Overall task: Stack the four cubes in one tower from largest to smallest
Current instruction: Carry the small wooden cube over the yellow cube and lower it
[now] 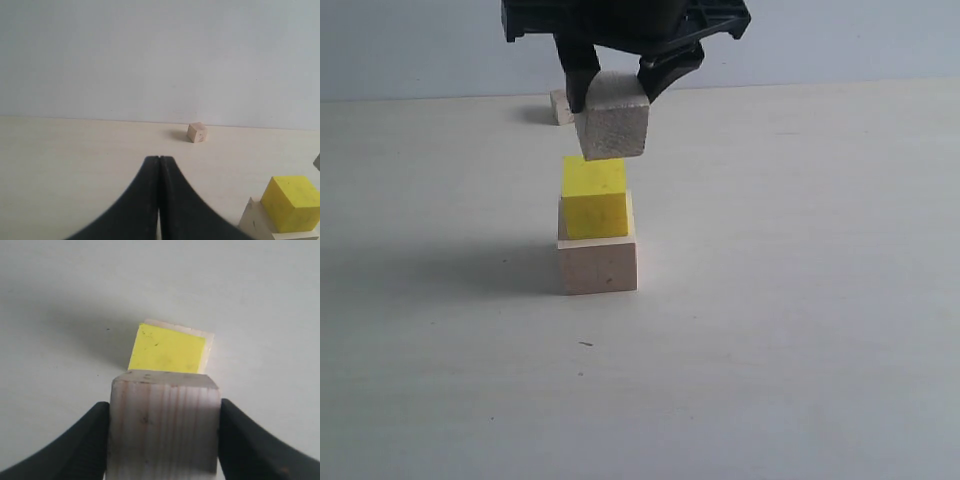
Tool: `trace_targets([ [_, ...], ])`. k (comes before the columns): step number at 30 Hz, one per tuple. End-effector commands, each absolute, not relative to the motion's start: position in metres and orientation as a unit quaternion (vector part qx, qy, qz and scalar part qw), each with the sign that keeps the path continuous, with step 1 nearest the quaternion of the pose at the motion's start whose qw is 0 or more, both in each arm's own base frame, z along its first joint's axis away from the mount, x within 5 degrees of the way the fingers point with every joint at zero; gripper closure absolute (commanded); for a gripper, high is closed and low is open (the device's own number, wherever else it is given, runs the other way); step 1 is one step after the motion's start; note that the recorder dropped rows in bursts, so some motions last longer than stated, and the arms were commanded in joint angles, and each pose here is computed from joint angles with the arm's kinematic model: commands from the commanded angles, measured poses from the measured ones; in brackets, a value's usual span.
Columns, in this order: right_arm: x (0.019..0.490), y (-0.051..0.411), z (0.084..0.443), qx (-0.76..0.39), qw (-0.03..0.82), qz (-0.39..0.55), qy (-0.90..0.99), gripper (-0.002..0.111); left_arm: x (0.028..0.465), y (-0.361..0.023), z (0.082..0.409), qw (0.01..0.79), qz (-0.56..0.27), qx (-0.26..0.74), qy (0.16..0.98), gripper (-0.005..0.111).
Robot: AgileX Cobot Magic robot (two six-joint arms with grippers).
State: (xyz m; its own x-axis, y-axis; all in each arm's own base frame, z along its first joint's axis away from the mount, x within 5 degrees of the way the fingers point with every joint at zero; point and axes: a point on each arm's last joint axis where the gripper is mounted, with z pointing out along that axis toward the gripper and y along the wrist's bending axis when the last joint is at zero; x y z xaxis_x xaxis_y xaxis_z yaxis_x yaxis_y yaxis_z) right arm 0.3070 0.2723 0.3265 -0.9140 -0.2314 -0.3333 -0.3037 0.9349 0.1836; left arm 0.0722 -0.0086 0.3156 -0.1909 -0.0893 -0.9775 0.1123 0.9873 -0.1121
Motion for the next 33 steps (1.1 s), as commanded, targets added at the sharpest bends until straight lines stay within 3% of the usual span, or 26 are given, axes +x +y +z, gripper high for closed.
trace_targets([
  [1,0.315,0.275,0.314,-0.121,0.151,0.098,0.976,0.108,0.072,-0.009,0.314,0.637,-0.084,0.006,0.767,0.107],
  [33,0.324,0.295,0.294,-0.095,0.169,0.079,0.978,0.108,0.071,-0.01,0.315,0.636,-0.091,0.003,0.766,0.107],
])
